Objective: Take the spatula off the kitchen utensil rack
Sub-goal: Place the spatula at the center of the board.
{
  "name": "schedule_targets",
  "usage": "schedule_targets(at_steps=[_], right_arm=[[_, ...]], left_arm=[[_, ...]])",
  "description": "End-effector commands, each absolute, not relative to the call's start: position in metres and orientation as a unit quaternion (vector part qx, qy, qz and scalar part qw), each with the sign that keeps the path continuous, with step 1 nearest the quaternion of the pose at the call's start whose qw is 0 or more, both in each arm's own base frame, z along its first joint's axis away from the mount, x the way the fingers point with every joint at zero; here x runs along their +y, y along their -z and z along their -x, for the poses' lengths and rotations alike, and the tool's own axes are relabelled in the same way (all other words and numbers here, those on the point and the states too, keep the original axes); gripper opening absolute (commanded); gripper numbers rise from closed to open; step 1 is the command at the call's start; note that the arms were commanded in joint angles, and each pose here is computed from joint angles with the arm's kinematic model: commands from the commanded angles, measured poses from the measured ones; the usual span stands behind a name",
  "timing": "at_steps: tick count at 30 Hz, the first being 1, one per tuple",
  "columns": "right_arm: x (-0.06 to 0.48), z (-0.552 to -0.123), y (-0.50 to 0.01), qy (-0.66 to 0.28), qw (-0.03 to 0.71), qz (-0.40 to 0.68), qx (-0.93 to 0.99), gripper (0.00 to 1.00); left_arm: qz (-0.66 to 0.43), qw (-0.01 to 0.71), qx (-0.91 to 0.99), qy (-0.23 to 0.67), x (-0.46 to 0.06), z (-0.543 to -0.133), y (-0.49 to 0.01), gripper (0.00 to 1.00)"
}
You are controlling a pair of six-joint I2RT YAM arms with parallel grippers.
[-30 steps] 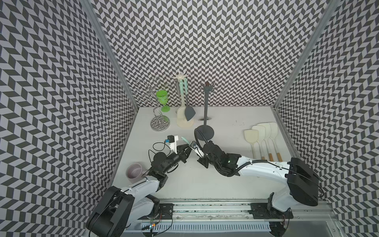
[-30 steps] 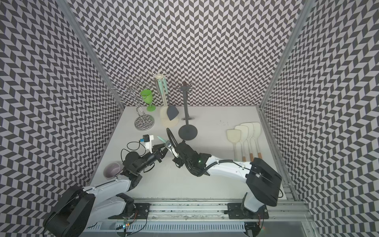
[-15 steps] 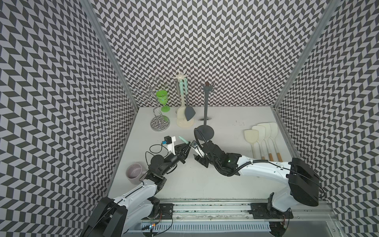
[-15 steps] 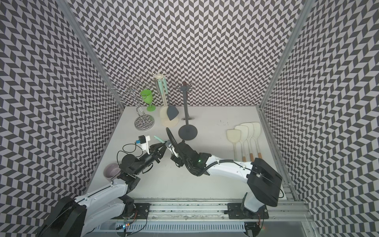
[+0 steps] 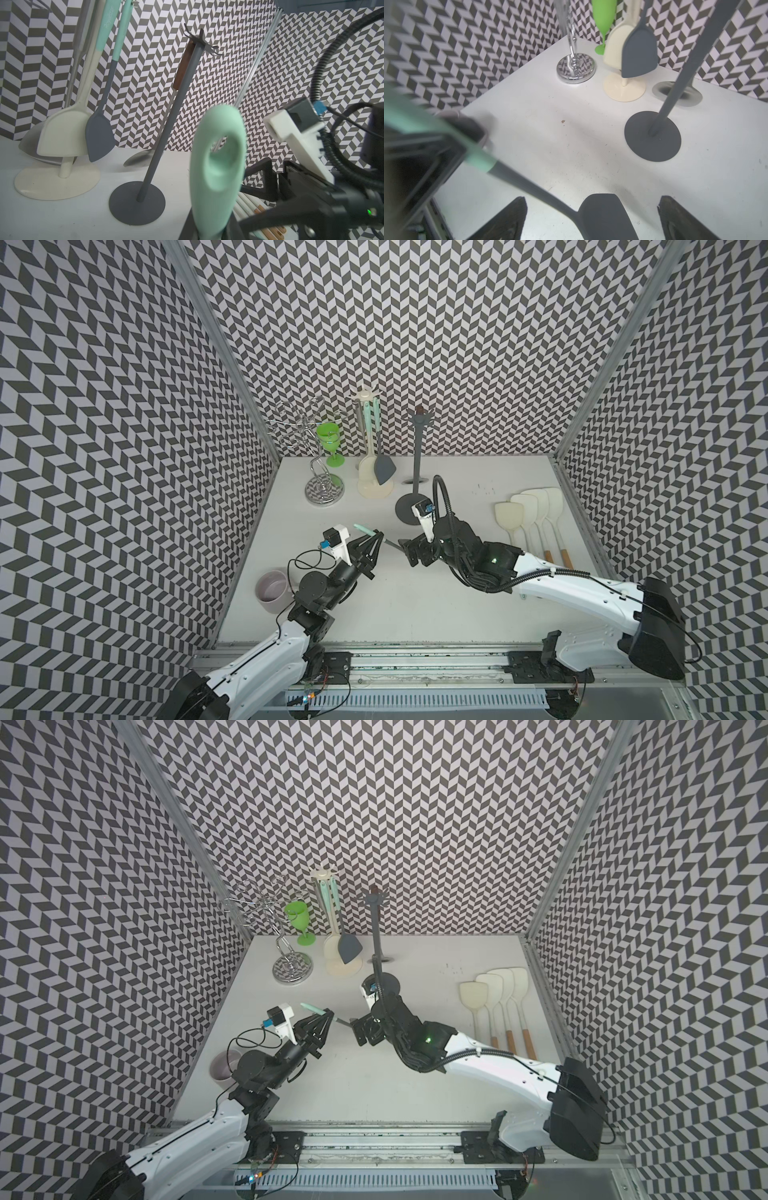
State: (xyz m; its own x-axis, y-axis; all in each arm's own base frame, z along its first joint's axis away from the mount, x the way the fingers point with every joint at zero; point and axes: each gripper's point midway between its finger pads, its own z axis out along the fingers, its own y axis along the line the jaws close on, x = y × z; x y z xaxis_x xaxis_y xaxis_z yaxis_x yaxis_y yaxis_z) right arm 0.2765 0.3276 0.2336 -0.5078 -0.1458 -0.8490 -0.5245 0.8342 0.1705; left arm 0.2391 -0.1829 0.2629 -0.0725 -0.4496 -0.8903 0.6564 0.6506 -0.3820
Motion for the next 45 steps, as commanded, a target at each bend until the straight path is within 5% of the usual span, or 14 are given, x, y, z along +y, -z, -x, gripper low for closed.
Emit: schedule_targets(at_steps=[1,8,18,37,45], right_arm=[[0.319,-0.282,-0.252,-0.277,0.414,0.073,0.864,1.0],[0.333,-0.277,-0.224,-0.402,0.226,0.023,0.887,0.99],[0.339,-0.252,-0.183,-0.418,0.033,-0.033,0.907,0.82],[0.353,-0.238,-0.136,-0.318,-0.073,-0.047,0.944,0.63],[0.376,-0.233,-0.133,-0.298,-0.09,-0.014,0.95,0.38]], left_arm=[[-0.09,0.711,0.603,0.35,-0.178,-0.24,-0.265,0.0],[-0.122,0.74,0.593,0.292,-0.194,-0.23,-0.266,0.0],[-0.179,0.767,0.579,0.211,-0.222,-0.211,-0.267,0.0],[-0.264,0.783,0.55,0.122,-0.263,-0.186,-0.257,0.0],[-0.269,0.783,0.547,0.125,-0.265,-0.184,-0.256,0.0]])
